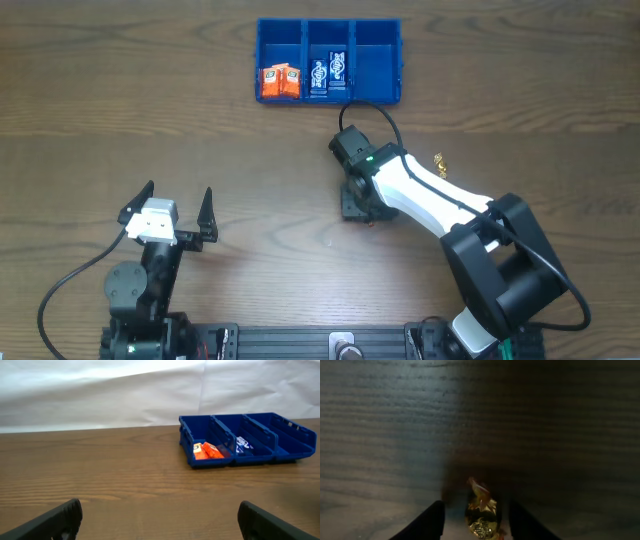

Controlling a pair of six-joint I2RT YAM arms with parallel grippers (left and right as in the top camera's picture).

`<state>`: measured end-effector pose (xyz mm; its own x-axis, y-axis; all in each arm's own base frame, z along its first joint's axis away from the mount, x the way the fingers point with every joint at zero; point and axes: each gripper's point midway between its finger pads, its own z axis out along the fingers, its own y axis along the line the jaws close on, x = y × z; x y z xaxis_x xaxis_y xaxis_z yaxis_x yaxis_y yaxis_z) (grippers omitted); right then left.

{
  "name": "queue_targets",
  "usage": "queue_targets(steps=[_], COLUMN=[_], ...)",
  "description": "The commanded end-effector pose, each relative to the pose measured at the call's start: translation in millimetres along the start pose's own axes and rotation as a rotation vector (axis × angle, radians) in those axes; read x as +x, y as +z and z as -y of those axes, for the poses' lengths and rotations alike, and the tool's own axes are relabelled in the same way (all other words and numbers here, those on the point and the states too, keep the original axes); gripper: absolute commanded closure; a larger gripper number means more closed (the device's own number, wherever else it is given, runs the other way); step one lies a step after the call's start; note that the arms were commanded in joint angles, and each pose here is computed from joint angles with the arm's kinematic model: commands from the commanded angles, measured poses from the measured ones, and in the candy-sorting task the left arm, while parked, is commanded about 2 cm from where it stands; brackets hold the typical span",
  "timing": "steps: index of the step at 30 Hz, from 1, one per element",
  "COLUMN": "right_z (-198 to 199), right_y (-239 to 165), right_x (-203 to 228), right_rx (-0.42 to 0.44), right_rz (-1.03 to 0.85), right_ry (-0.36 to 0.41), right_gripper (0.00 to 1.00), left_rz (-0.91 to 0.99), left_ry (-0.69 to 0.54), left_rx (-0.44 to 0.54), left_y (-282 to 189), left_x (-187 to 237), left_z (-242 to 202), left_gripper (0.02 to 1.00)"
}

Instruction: Sort Candies Into Trays

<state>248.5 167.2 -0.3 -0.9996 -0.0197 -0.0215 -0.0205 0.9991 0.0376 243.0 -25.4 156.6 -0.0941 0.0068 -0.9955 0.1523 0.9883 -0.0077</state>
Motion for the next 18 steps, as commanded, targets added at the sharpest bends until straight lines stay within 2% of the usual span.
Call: queue_targets(steps=[1, 5, 10, 13, 18], right_z=[7, 7, 1, 4, 19], right_y=[7, 8, 2, -38, -139], right_x=[5, 4, -8, -51, -138], right_rx=[0.038, 0.036, 0.02, 0.052, 0.067], right_rz=[-0.012, -0.008, 0.03, 0.161, 0.388], right_ry=[0.009, 0.009, 0.011, 0.029, 0.072], right_gripper=[0.7, 0.801, 0.847, 0.879, 0.895], left_rz=[-0.05, -0.05, -0.05, -0.05, -0.05], left_ry=[-0.017, -0.017, -0.017, -0.017, -0.017], left_rx=[0.011, 0.012, 0.012, 0.012, 0.012], left_y=[1, 1, 1, 1, 1], left_x=[17, 17, 17, 17, 17], left_z=[2, 2, 2, 2, 2], left_gripper=[0.02, 0.02, 0.023, 0.02, 0.02])
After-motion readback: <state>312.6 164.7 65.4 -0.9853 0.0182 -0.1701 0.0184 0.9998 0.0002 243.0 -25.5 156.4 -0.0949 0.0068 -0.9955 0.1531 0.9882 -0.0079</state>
